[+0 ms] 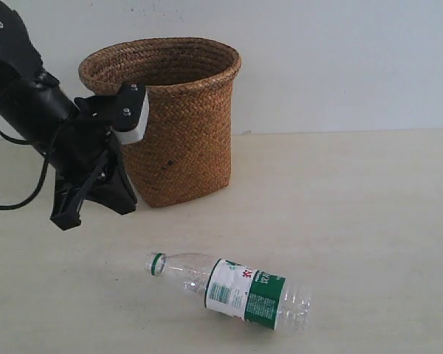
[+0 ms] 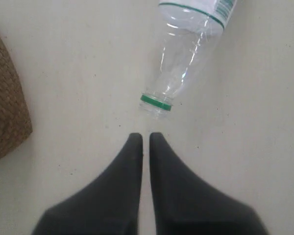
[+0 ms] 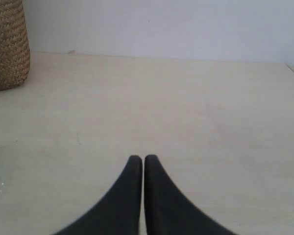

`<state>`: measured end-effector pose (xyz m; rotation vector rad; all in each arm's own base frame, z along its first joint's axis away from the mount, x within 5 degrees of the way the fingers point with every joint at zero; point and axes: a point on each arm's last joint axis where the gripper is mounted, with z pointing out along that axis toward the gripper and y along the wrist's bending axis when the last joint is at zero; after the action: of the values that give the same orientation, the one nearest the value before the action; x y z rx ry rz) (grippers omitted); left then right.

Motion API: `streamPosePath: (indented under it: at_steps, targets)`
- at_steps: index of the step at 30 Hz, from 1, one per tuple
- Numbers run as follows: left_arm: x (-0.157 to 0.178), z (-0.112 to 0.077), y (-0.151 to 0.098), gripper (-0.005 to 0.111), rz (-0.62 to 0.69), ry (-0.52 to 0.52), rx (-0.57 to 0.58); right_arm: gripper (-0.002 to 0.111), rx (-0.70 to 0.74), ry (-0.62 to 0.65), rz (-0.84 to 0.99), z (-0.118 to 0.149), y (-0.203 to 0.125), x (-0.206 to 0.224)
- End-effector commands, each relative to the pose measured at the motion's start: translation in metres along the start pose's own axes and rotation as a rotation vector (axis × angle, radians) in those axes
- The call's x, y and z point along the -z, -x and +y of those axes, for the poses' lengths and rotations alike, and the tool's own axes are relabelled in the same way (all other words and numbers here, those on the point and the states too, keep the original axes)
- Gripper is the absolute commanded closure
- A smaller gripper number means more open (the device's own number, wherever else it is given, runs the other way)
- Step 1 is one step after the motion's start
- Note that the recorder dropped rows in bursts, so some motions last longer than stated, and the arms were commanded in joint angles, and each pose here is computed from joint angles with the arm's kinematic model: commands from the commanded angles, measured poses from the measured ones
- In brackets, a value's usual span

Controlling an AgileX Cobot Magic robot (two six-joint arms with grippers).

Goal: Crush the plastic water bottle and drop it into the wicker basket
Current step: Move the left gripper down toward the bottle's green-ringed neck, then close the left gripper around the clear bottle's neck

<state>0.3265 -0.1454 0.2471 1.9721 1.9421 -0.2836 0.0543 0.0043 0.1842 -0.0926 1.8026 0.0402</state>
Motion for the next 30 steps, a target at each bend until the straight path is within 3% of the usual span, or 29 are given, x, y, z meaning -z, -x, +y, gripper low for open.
streamPosePath:
  at_steps: [1, 6, 10, 17, 19, 30]
  targets:
    - [-0.018, 0.006, -0.002, 0.103, 0.039, -0.003, -0.003, 0.108, 0.006, -0.004, -0.018, 0.000, 0.001, 0.000]
    - [-0.033, 0.007, -0.003, 0.103, 0.037, -0.048, 0.015, 0.108, 0.006, -0.004, -0.018, 0.000, 0.001, 0.000]
    - [-0.039, 0.000, 0.009, 0.100, 0.035, -0.065, -0.022, 0.108, 0.006, -0.004, -0.018, 0.000, 0.001, 0.000]
    - [-0.052, -0.011, 0.038, 0.059, 0.019, -0.041, -0.109, 0.108, 0.006, -0.004, -0.018, 0.000, 0.001, 0.000]
    - [-0.057, -0.011, 0.042, 0.052, 0.025, -0.017, -0.134, 0.108, 0.006, -0.004, -0.018, 0.000, 0.001, 0.000]
    - [-0.085, -0.008, 0.022, 0.050, 0.230, -0.048, -0.258, 0.108, 0.006, -0.004, -0.018, 0.000, 0.001, 0.000]
